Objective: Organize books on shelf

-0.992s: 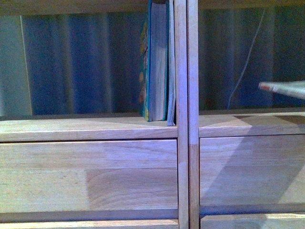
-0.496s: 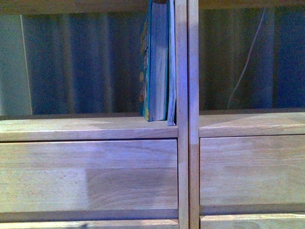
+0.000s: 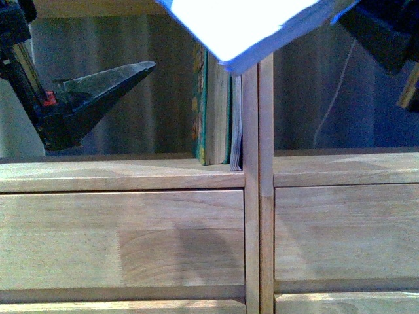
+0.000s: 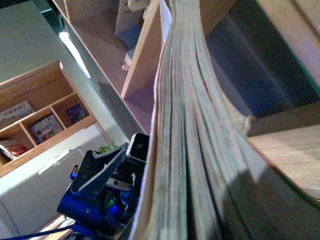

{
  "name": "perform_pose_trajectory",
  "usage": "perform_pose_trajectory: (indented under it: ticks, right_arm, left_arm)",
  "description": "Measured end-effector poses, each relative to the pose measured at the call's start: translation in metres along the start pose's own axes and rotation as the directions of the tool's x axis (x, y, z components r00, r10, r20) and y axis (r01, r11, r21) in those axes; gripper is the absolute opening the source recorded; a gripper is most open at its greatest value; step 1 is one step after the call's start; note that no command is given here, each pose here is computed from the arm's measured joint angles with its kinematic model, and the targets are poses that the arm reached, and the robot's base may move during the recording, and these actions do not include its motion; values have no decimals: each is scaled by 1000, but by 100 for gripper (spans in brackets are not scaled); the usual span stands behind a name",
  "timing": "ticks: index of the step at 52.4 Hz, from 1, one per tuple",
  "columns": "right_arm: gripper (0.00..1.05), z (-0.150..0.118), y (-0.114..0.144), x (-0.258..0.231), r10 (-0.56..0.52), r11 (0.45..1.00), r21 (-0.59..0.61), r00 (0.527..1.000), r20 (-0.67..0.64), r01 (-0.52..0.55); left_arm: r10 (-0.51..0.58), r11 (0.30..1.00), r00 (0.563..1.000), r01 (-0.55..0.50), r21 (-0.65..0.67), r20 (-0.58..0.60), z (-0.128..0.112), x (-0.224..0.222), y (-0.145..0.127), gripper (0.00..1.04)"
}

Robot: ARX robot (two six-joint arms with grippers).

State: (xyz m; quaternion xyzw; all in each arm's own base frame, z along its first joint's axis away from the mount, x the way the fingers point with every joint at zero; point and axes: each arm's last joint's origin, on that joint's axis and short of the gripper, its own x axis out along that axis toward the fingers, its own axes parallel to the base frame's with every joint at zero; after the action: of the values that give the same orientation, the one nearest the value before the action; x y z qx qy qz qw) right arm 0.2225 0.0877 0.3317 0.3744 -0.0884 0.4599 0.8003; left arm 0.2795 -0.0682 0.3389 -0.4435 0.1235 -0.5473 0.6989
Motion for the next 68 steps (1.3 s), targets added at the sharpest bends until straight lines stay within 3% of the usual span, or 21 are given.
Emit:
perform_pose_trajectory:
  ticks: [9,18,39,47,51,57,68]
  right_arm:
    - [7,-23,10,18,69,991,116,996,-52,-63]
    - [7,-31,13,22,76,973,223,994,-81,-57]
    - [8,-49,26,26,87,919,393,985,-146,-23]
    - [34,-55,34,21,110,913,408,977,-181,-28]
    - [49,-53,34,15,100,917,398,979,-179,-21]
    - [60,-48,32,7,88,923,383,981,-174,-15]
    - [92,-21,20,-24,3,950,310,993,-118,34]
  left_arm:
    - [-22,1000,1000,22,11,-3,-5,7,-3,97]
    - [-41,998,999,41,52,-2,-5,6,-5,96]
    - [-60,993,998,57,100,29,-8,0,-11,40]
    - [-51,991,998,46,124,40,-7,-2,-15,17]
    - [-10,991,998,1,132,63,-5,-5,-12,17]
    - [24,985,994,-41,170,104,0,-10,-11,17]
    - [125,939,960,-195,282,249,22,-26,-9,17]
